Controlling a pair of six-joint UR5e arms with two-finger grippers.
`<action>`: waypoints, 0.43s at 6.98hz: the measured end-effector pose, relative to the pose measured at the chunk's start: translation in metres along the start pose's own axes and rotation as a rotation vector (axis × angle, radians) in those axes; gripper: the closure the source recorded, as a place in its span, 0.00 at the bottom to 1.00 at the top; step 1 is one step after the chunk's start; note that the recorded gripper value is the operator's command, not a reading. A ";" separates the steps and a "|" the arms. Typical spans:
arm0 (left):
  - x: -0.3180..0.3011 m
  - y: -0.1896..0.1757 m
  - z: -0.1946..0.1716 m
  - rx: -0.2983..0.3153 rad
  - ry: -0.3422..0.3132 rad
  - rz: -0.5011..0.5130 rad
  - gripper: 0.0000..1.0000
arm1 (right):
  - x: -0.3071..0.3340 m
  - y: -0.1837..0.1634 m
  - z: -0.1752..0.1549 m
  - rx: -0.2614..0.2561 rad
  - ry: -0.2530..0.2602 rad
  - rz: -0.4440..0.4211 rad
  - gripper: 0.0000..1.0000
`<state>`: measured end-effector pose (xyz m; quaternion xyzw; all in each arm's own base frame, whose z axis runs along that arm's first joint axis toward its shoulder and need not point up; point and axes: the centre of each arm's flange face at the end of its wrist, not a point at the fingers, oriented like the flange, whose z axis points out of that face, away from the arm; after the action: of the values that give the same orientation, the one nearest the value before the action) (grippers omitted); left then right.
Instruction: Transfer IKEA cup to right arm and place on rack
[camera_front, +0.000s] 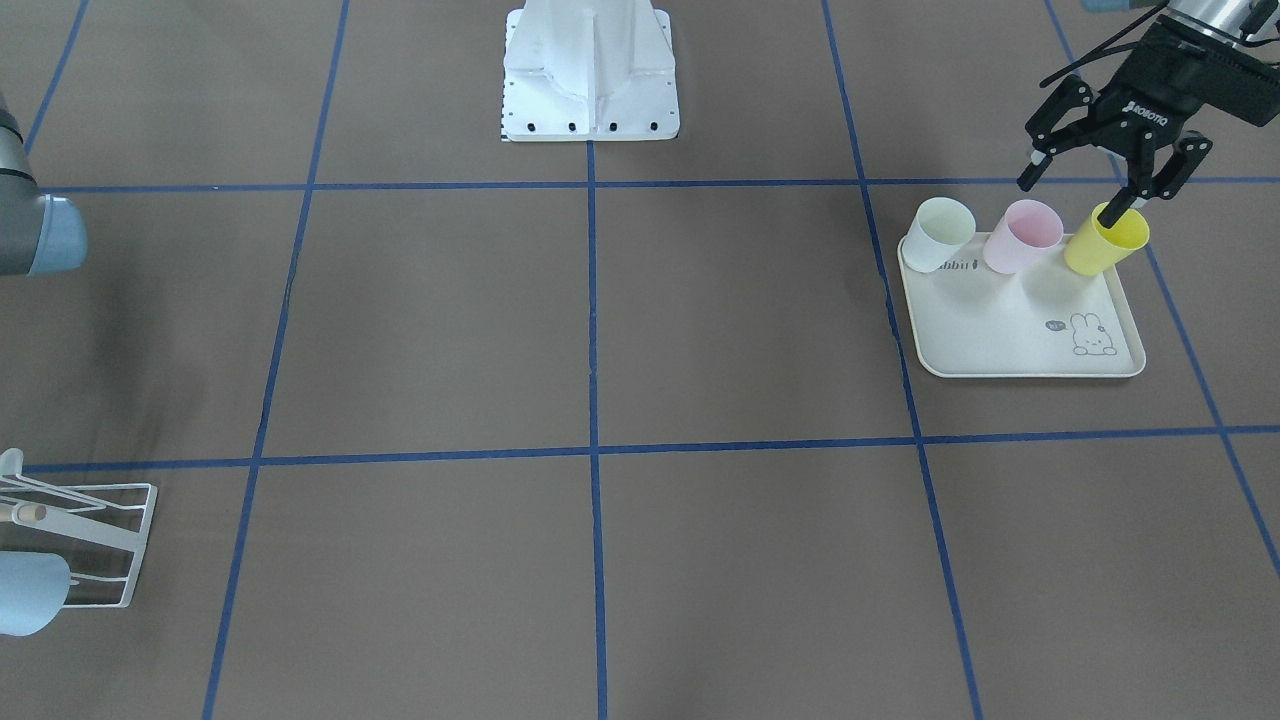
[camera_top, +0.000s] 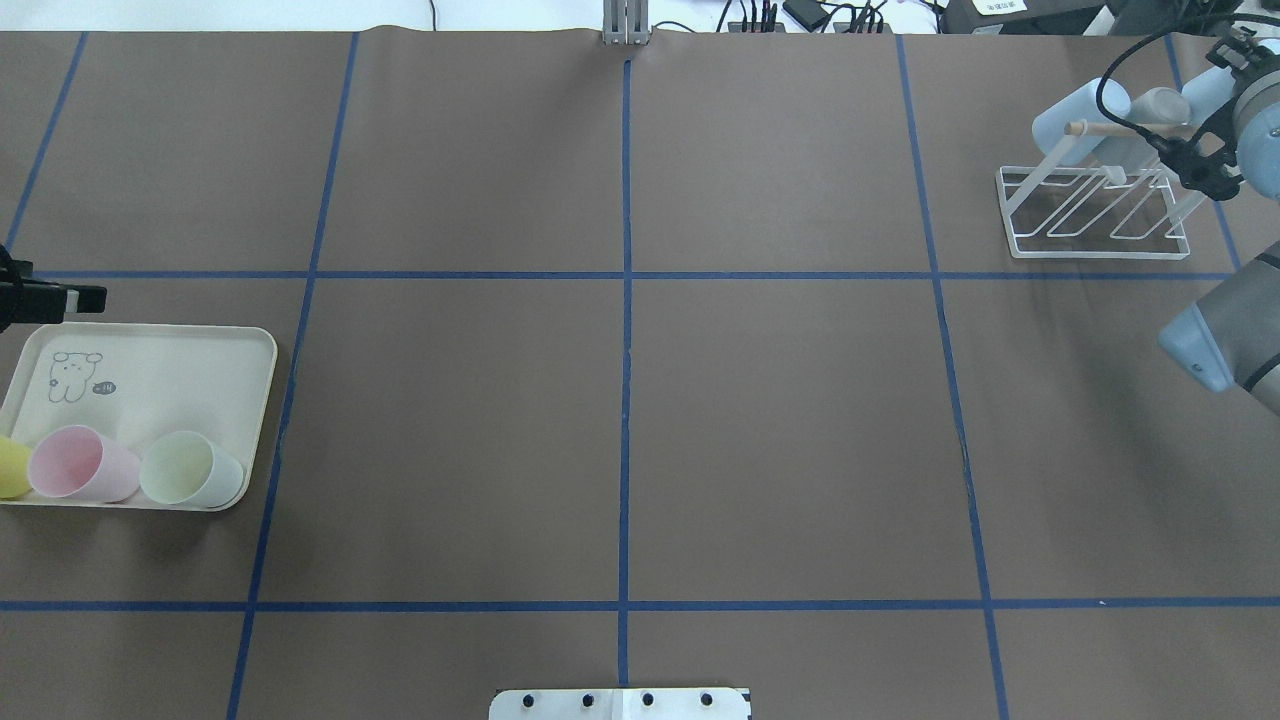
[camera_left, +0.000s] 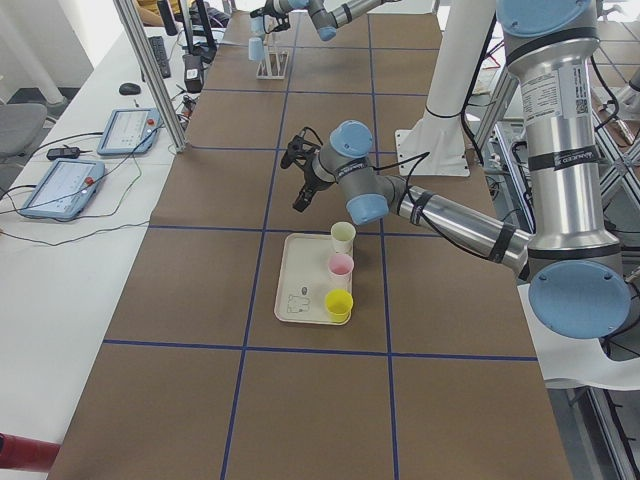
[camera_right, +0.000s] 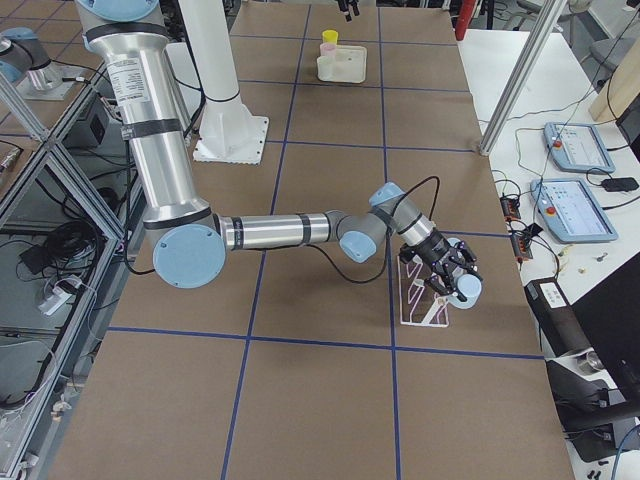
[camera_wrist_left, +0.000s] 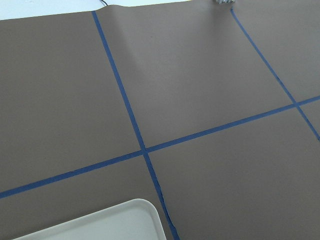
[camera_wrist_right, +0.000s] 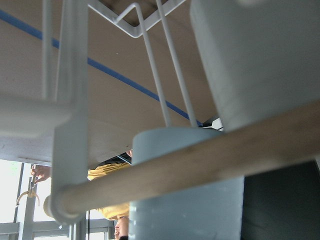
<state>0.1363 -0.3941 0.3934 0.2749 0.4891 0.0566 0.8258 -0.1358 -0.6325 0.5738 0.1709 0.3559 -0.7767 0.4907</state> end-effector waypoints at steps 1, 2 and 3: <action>0.000 0.000 0.000 0.000 0.000 0.000 0.00 | 0.000 0.000 0.000 -0.004 -0.001 -0.001 0.12; 0.000 0.000 0.000 -0.001 0.001 0.000 0.00 | 0.000 0.000 0.000 -0.006 -0.002 -0.001 0.04; 0.001 0.000 0.000 0.000 0.002 0.001 0.00 | 0.000 0.000 0.001 -0.007 -0.002 0.000 0.02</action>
<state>0.1364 -0.3939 0.3929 0.2748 0.4897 0.0572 0.8255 -0.1358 -0.6327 0.5743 0.1685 0.3580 -0.7758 0.4915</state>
